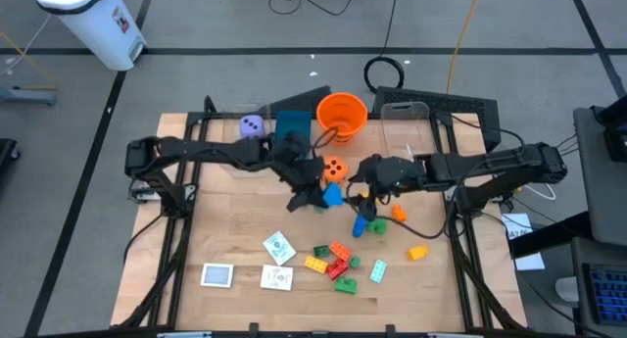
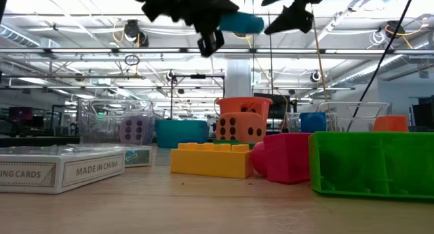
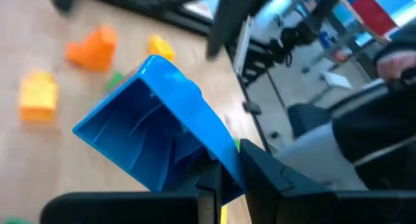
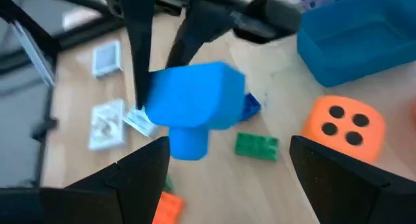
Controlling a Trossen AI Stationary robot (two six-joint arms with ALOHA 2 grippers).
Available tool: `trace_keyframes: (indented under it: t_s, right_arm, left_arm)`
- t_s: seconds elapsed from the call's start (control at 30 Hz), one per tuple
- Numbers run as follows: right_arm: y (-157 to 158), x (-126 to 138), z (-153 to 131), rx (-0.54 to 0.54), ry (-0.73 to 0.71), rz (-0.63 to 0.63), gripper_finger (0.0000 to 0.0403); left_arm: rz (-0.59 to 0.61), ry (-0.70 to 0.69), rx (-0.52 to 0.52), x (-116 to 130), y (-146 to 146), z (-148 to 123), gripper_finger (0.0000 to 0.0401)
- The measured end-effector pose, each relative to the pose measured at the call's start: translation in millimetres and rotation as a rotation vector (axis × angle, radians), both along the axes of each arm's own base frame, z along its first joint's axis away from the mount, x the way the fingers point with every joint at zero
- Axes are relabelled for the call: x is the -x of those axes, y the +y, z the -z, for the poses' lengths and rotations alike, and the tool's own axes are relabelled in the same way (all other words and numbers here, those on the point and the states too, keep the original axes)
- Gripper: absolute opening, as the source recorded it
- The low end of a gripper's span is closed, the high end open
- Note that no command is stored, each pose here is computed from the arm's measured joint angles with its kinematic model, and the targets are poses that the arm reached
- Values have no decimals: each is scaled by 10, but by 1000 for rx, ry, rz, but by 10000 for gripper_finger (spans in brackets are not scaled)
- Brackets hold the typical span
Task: Pick & Place Toys
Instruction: Put the blue game piece into the right transparent bin
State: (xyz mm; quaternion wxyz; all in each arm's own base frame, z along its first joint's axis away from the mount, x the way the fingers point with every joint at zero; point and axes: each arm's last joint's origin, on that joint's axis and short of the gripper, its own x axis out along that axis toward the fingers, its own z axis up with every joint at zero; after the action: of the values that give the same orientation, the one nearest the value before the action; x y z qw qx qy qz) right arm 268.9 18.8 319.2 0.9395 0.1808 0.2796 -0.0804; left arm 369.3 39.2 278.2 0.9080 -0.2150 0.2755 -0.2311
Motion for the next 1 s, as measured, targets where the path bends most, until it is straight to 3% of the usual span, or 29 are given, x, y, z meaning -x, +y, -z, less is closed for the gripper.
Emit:
trace_keyframes:
  t_s: [0.33,0.57,0.77,1.0]
  right_arm:
    - [-166,-104,178,-236,-261,71,308]
    - [-219,-19,447,-380,-434,99,308]
    - [-239,103,594,-502,-666,95,308]
    - [-238,167,668,-546,-718,93,271]
  left_arm:
    - [-98,-72,-112,10,42,-273,47]
    - [-113,-91,-152,-1,6,-283,47]
    - [-112,-151,-173,-25,-11,-327,47]
    - [-131,-181,-150,-42,-7,-366,47]
